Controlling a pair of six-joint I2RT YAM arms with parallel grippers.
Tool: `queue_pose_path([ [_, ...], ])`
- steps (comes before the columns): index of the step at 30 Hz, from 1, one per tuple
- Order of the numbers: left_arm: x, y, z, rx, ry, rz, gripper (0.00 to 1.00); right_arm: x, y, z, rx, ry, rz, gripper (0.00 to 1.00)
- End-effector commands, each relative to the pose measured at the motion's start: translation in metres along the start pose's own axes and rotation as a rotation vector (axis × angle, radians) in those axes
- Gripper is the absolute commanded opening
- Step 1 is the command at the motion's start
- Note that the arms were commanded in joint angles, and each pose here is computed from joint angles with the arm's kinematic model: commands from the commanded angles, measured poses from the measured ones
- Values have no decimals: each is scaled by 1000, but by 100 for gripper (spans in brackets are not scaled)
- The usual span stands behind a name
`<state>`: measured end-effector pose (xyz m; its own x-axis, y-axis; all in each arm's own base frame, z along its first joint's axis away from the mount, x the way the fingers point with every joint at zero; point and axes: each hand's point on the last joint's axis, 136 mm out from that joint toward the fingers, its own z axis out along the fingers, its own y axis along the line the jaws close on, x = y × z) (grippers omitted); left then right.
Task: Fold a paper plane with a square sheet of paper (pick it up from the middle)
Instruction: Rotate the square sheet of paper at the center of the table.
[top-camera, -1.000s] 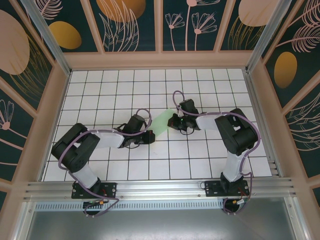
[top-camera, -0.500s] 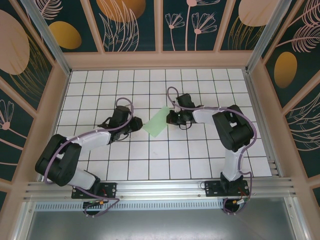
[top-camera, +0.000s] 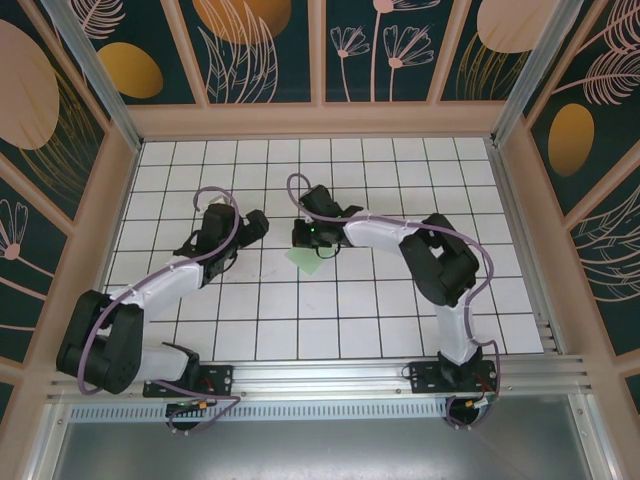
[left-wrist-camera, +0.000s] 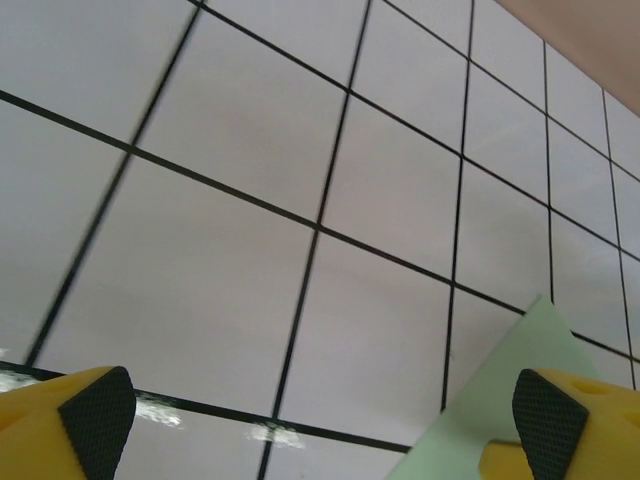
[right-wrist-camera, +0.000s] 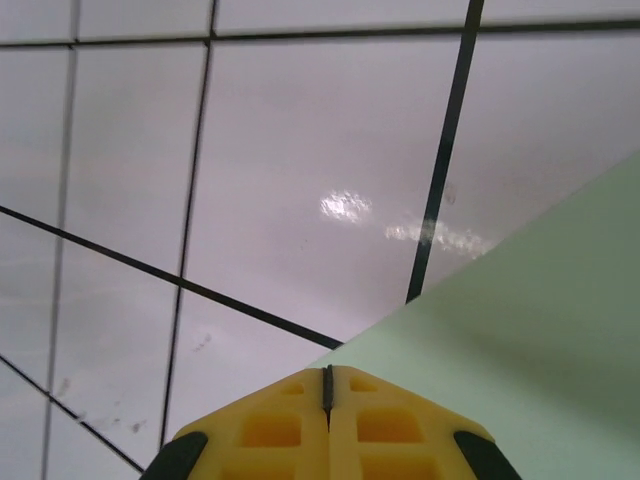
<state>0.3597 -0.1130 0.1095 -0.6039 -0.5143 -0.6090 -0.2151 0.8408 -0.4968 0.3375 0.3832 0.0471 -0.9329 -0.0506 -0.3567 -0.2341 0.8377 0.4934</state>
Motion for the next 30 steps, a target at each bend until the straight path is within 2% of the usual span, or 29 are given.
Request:
queue_pose_path([
  [1, -8, 23, -8, -77, -43, -23, 99, 14, -13, 16, 89, 55, 34, 0],
  [8, -2, 34, -8, -81, -13, -32, 98, 31, -20, 31, 124, 116, 1, 0],
  [12, 6, 29, -4, -53, 32, -22, 99, 71, -31, 23, 98, 239, -120, 0],
  [16, 13, 28, 1, -41, 67, -16, 98, 109, -33, -5, 10, 329, -209, 0],
  [19, 17, 21, 4, -4, 97, -10, 98, 102, -27, -23, -21, 273, -191, 0],
  [23, 26, 6, 7, 79, 152, 21, 98, 52, -16, -40, -43, 83, -89, 2],
  [27, 37, -11, 3, 182, 216, 32, 98, 14, -26, -54, 39, -89, 4, 13],
  [30, 53, -28, -3, 313, 280, 23, 96, 3, -51, -51, 121, -122, 84, 17],
])
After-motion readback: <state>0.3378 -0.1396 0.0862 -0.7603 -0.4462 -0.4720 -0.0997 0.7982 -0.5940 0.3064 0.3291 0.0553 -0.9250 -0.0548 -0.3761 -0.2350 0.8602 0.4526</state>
